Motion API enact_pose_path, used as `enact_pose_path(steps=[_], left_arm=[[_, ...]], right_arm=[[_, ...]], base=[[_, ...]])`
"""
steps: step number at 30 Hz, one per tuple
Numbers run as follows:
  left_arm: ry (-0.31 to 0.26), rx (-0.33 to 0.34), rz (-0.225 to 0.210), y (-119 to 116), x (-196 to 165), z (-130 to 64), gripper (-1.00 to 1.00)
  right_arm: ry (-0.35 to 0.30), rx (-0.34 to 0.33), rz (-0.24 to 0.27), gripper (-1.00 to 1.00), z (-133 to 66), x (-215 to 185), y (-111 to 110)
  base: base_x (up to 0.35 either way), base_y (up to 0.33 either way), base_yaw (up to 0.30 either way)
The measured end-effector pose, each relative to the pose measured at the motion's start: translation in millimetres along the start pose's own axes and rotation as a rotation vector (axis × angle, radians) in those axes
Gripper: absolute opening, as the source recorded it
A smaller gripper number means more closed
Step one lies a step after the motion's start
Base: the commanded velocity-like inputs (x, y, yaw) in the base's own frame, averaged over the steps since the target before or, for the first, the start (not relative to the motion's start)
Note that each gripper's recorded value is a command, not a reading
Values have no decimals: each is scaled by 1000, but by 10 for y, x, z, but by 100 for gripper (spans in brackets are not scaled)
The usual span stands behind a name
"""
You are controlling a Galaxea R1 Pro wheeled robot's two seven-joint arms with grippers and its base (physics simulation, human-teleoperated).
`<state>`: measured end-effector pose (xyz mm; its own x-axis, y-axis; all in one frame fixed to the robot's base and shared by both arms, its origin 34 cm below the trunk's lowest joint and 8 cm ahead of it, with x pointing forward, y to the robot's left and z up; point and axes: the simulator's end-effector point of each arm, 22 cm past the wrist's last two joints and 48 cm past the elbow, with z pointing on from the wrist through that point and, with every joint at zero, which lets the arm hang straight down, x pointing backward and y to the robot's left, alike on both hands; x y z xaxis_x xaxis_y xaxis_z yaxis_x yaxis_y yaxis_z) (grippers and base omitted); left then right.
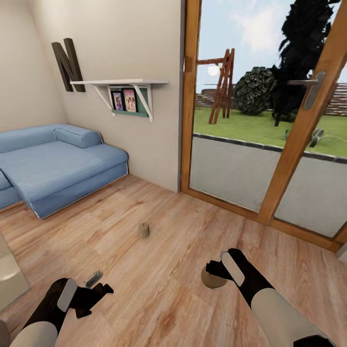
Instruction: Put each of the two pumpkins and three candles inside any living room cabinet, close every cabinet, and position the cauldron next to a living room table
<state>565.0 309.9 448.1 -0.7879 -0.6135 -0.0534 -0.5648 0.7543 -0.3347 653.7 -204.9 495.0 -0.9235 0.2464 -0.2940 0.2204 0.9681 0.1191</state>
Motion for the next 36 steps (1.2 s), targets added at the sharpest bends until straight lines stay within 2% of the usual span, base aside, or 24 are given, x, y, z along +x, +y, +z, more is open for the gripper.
enact_pose_path(steps=[9, 17, 36], left_arm=[[-1, 0, 0, 0, -1, 0, 100], [-1, -1, 0, 7, -7, -3, 100], [-3, -1, 0, 7, -12, -4, 100]], right_arm=[[0, 0, -1, -100, -1, -1, 2], [0, 0, 0, -100, 0, 0, 2], [0, -1, 0, -100, 0, 0, 5]], base=[[200, 2, 0], [61, 1, 0], [153, 23, 0]])
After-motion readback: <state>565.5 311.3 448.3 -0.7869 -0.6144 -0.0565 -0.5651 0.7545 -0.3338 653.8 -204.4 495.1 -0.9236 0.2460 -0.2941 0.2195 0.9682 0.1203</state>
